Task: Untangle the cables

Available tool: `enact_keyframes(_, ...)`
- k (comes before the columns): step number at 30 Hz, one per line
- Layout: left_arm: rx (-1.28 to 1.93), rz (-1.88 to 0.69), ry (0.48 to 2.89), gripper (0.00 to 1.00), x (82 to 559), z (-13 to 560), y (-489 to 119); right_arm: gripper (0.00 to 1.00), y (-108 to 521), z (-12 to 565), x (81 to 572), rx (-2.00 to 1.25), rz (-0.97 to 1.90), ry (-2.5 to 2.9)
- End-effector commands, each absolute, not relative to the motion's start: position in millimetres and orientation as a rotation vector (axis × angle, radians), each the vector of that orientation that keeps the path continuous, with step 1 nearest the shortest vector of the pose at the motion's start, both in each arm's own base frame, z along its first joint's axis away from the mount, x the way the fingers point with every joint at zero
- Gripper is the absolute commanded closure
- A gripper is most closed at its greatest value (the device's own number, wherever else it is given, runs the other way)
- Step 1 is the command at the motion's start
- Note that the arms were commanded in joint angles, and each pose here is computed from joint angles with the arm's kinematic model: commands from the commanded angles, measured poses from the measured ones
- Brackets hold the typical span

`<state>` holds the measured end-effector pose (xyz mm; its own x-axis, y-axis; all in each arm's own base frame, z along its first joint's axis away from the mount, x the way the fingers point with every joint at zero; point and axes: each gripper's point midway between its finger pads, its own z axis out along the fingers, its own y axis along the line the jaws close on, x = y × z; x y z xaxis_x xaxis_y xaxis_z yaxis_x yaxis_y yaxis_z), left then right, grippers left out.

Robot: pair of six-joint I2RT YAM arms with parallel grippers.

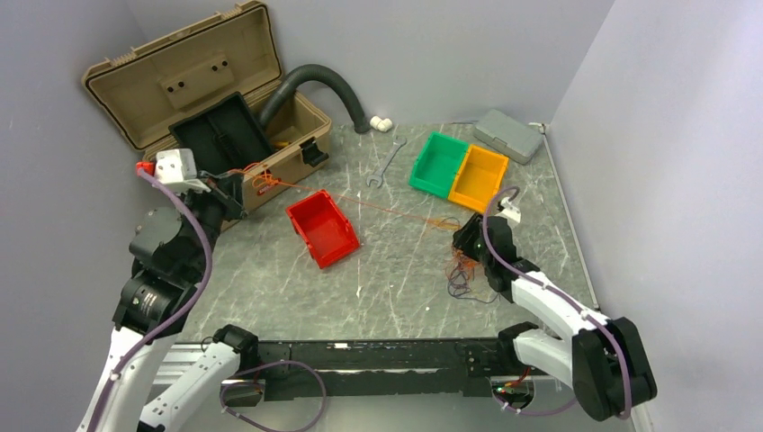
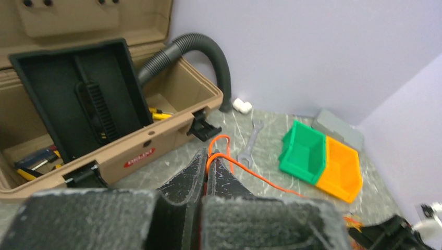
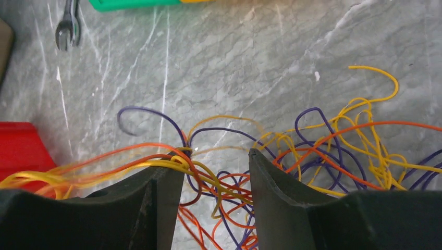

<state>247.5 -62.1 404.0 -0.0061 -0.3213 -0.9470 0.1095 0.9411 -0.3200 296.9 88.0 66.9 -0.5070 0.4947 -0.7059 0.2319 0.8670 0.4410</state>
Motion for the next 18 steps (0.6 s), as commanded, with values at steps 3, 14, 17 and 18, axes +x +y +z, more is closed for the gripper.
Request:
enact_keyframes(3,-0.252,-0.263,1.438,1.00,250,424,-40,0.49,62,82,292,0.652,0.275,2.066)
enact_keyframes(14,0.061,-0.410,1.429,1.00,245,418,-90,0.21,118,145,296,0.153,0.564,1.983)
enact_keyframes(17,0.106,-0.423,1.428,1.00,245,419,-96,0.20,149,169,290,-0.033,0.732,1.888)
enact_keyframes(18,0.114,-0.426,1.424,1.00,244,420,-97,0.21,157,175,288,-0.085,0.772,1.862)
